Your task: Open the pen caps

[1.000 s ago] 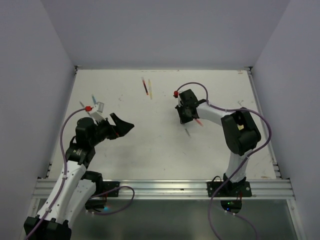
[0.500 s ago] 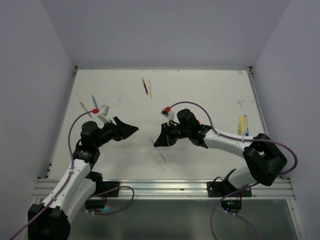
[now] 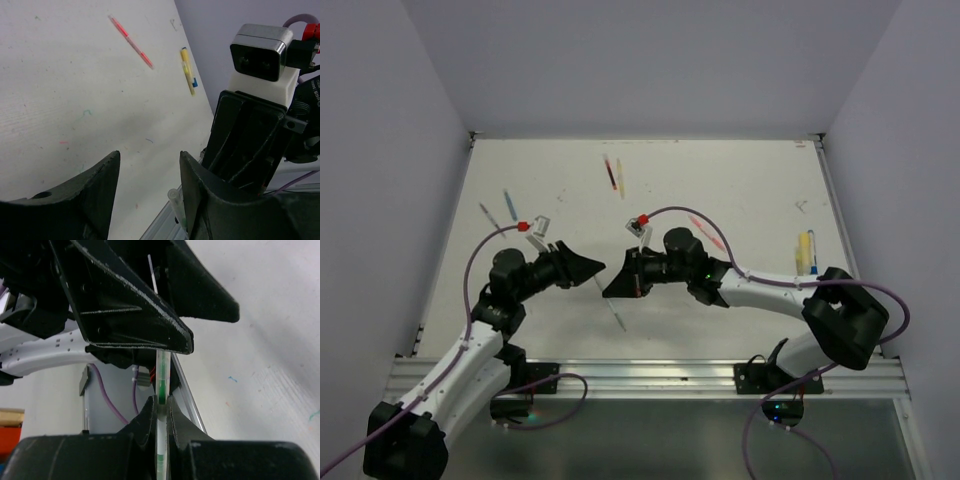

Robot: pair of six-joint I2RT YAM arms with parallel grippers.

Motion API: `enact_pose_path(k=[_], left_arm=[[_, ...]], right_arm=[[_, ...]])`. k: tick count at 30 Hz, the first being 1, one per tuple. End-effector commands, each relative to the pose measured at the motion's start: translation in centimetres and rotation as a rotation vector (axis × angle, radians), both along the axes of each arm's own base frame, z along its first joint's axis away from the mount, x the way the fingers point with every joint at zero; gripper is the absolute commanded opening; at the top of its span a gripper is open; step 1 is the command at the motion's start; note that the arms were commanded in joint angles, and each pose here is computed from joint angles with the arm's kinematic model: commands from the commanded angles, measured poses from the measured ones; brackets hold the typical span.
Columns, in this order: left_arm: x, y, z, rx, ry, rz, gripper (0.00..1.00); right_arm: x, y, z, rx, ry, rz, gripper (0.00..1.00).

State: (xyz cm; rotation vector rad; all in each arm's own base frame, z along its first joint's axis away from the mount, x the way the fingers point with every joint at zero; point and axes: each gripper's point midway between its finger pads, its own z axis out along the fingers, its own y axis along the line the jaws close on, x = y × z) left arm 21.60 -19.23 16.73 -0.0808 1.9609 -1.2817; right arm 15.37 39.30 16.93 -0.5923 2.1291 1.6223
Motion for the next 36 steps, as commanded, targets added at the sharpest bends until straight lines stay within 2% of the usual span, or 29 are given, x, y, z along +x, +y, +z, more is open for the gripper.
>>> enact_pose_path(k=[1,3,6,10,17,21,25,27,28,32,33,34,36], left_arm=[[-0.1,0.0,0.6,-0.014,-0.031,0.007,0.53],[-0.2,0.0,0.5,-0.018,-0.025,0.006,0.52],[-0.3,-0.1,0.8,-0.027,-0.026,0.000,0.44],[-0.5,-0.1,1.0,-0.038,-0.022,-0.006,0.39],[-0.8,-0.4,1.2,-0.052,-0.016,-0.026,0.39],[-0.9,-0.4,1.2,-0.055,-0.017,-0.030,0.33],[-1.0,-0.4,1.3,-0.057,-0.019,-0.033,0.19],[-0.9,-0.3,1.2,-0.044,-0.017,-0.026,0.04],[-0.9,-0.3,1.2,-0.042,-0.015,-0.023,0.00],[-0.8,-0.2,1.0,-0.041,-0.003,-0.008,0.00],[-0.6,-0.1,1.1,-0.044,-0.006,0.000,0.00],[-0.7,-0.1,1.1,-0.049,-0.006,0.001,0.00],[-0.6,0.0,1.1,-0.061,0.005,0.018,0.00]], right_arm=[[1.5,1.1,3.1,0.081,-0.069,-0.052,0.00],[1.5,1.2,3.0,0.077,-0.066,-0.051,0.00],[2.2,1.3,2.8,0.066,-0.080,-0.074,0.00],[2.6,1.6,2.9,0.059,-0.090,-0.084,0.00],[3.6,1.9,2.3,0.020,-0.121,-0.112,0.00],[4.0,2.2,1.7,0.004,-0.115,-0.121,0.00],[4.2,2.4,1.6,0.010,-0.112,-0.123,0.00],[4.2,2.3,1.4,0.007,-0.107,-0.124,0.00],[4.1,2.3,1.3,0.002,-0.107,-0.123,0.00],[3.7,2.0,1.0,-0.009,-0.112,-0.118,0.00],[3.7,1.9,0.6,-0.020,-0.120,-0.118,0.16],[3.4,1.9,0.4,-0.027,-0.123,-0.115,0.23],[3.0,2.2,-0.1,-0.047,-0.134,-0.107,0.29]])
